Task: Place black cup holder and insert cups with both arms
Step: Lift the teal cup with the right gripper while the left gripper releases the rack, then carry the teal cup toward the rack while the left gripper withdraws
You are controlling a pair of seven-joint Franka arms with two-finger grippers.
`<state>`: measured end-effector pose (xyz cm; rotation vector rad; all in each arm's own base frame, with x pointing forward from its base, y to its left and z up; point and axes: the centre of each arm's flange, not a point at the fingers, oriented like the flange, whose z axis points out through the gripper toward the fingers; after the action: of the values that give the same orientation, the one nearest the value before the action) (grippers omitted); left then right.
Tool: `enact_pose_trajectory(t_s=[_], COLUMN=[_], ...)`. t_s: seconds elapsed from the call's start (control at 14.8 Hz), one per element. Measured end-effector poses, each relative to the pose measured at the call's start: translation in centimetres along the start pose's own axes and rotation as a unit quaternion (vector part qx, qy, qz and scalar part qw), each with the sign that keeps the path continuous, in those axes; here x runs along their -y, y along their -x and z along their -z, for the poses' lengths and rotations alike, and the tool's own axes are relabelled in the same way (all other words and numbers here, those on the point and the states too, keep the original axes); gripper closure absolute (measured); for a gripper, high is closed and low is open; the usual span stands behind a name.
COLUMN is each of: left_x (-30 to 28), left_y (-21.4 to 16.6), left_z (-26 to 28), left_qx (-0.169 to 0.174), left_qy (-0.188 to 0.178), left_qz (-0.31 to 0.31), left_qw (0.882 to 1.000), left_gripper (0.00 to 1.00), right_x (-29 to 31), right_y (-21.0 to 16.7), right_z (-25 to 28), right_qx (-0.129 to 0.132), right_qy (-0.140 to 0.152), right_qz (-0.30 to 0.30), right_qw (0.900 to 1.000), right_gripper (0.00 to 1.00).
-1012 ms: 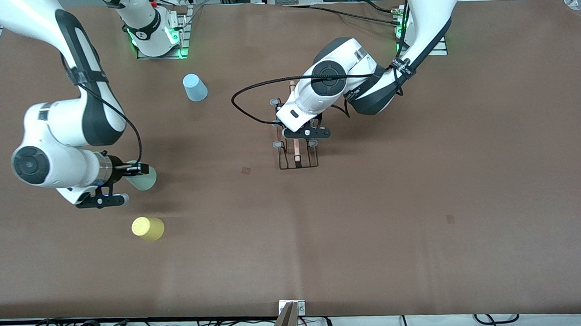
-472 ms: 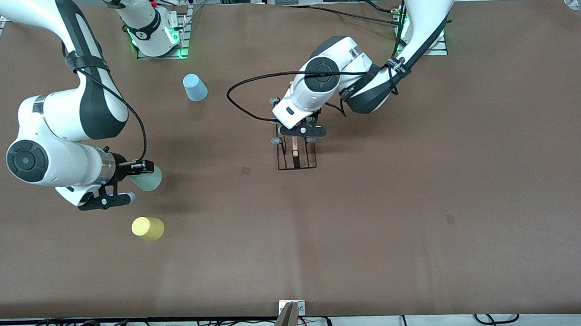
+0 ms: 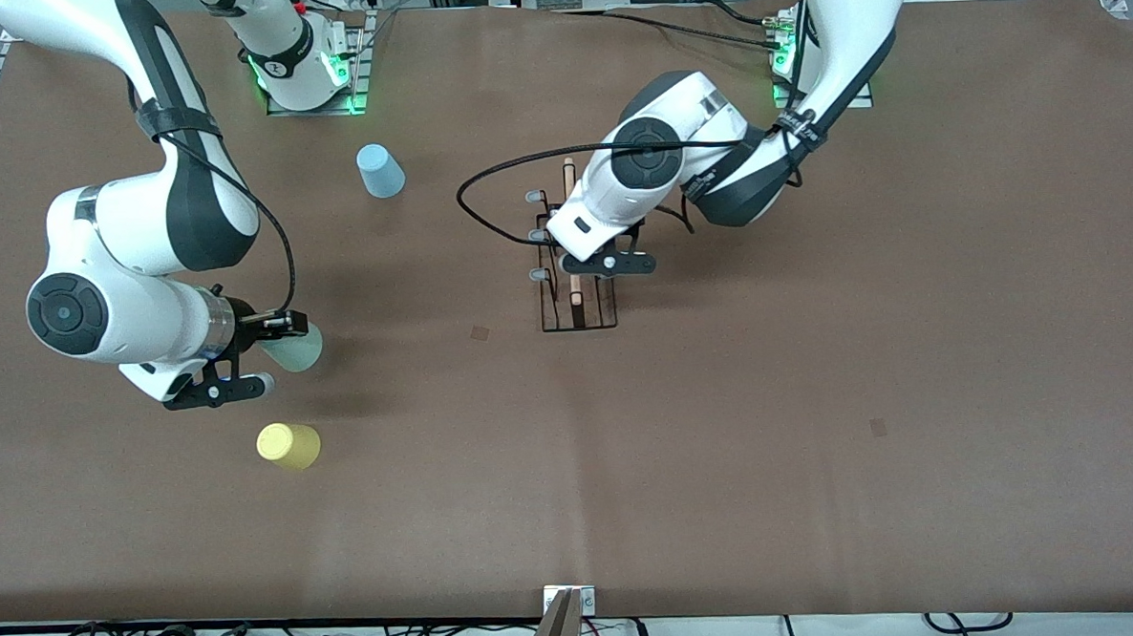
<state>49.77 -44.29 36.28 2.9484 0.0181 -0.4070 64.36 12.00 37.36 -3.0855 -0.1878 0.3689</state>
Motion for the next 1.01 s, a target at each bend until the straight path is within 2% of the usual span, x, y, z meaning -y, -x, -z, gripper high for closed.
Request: enact_pose_trajectory(t_s=[0.2,0.47,0.61,0.81,0.88,0.94,1.01], left_x=[2.6,7.3,10.4,15.3,16.5,17.5,18.3], left_y=[-0.6,-1.6,-2.1,-3.0,-3.0,-2.9,-2.8], left_z=[3.0,7.8,10.3,13.4,14.2,15.0,15.6], left_qx=[0.001,0.000,0.008,0.013,0.013,0.011,0.009], left_qy=[-0.013,-0.024,-0.022,-0.020,-0.025,-0.034,-0.046], left_qz=[0.002,-0.001,-0.009,-0.027,-0.037,-0.047,-0.054], left_qw=[1.000,1.000,1.000,0.999,0.999,0.998,0.997], left_gripper=[0.60,0.60,0.60,0.54,0.48,0.48,0.44], right_x=[2.2,7.4,10.9,15.3,17.2,19.2,21.3], right_y=[0.8,2.0,3.0,4.6,5.2,5.9,6.8], right_z=[-0.3,0.2,0.6,0.5,0.2,0.0,-0.3], right_qx=[0.030,0.041,0.042,0.055,0.058,0.061,0.063], right_qy=[0.004,0.007,-0.006,-0.017,-0.014,-0.010,-0.005], right_qz=[0.016,0.052,0.058,0.074,0.078,0.083,0.091], right_qw=[0.999,0.998,0.997,0.996,0.995,0.995,0.994], right_gripper=[0.33,0.33,0.33,0.33,0.33,0.33,0.33])
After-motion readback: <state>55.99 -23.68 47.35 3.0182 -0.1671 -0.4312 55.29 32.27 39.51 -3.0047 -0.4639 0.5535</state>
